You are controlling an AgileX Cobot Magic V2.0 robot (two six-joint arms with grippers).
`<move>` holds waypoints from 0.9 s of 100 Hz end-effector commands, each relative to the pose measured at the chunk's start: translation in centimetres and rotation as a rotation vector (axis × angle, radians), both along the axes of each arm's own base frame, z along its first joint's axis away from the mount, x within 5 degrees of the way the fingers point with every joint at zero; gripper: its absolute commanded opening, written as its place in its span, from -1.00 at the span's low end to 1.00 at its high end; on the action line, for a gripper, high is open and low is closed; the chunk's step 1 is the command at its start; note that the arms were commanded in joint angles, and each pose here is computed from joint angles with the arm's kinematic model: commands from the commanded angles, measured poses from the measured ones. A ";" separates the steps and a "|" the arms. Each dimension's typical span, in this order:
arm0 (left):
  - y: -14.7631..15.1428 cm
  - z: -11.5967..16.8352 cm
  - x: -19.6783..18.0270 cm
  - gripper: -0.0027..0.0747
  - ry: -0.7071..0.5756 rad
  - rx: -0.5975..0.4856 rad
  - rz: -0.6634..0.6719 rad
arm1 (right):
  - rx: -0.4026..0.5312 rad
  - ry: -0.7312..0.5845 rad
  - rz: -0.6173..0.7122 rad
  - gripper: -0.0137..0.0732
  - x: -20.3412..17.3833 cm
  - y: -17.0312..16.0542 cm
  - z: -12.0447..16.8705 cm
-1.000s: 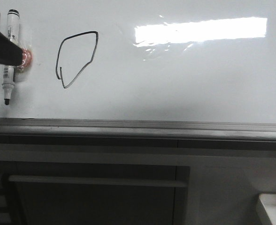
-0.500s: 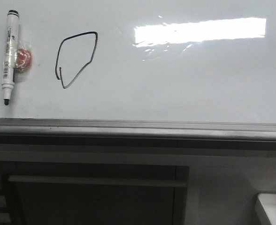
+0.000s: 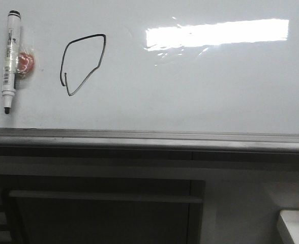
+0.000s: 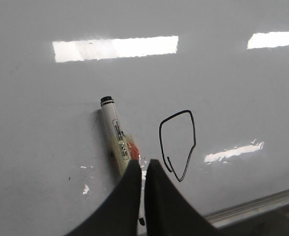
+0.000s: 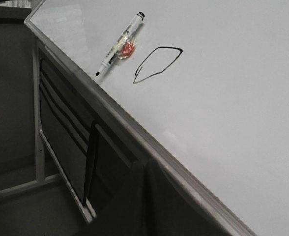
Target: Write number 0 on whiteboard
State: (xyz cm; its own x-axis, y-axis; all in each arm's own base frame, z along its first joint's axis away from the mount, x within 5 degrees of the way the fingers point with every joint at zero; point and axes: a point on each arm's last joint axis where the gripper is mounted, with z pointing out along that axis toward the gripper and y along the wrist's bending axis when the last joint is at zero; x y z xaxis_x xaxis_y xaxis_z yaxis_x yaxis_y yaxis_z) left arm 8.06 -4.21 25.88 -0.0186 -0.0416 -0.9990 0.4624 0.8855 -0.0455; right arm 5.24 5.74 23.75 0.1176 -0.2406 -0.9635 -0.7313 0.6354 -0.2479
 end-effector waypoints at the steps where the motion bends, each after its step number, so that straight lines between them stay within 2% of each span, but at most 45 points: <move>1: 0.0 1.4 0.0 -0.98 -0.084 -0.050 0.002 | 0.073 -0.060 -0.016 -0.80 0.2 0.0 1.0; 49: 0.0 1.4 0.0 -0.98 -0.085 -0.051 0.002 | 0.056 -0.044 -0.016 -0.80 0.2 0.0 0.3; 64: 0.1 0.3 0.0 -0.98 -0.055 -0.052 0.007 | 0.056 -0.044 -0.016 -0.80 0.2 0.0 0.3; 74: 0.6 -0.7 0.0 -0.98 -0.039 -0.122 0.055 | 0.056 -0.044 -0.016 -0.80 0.2 0.0 0.3; 90: 1.9 -1.0 -0.6 -0.98 -0.132 -0.095 0.183 | 0.056 -0.044 -0.016 -0.80 0.2 0.0 0.3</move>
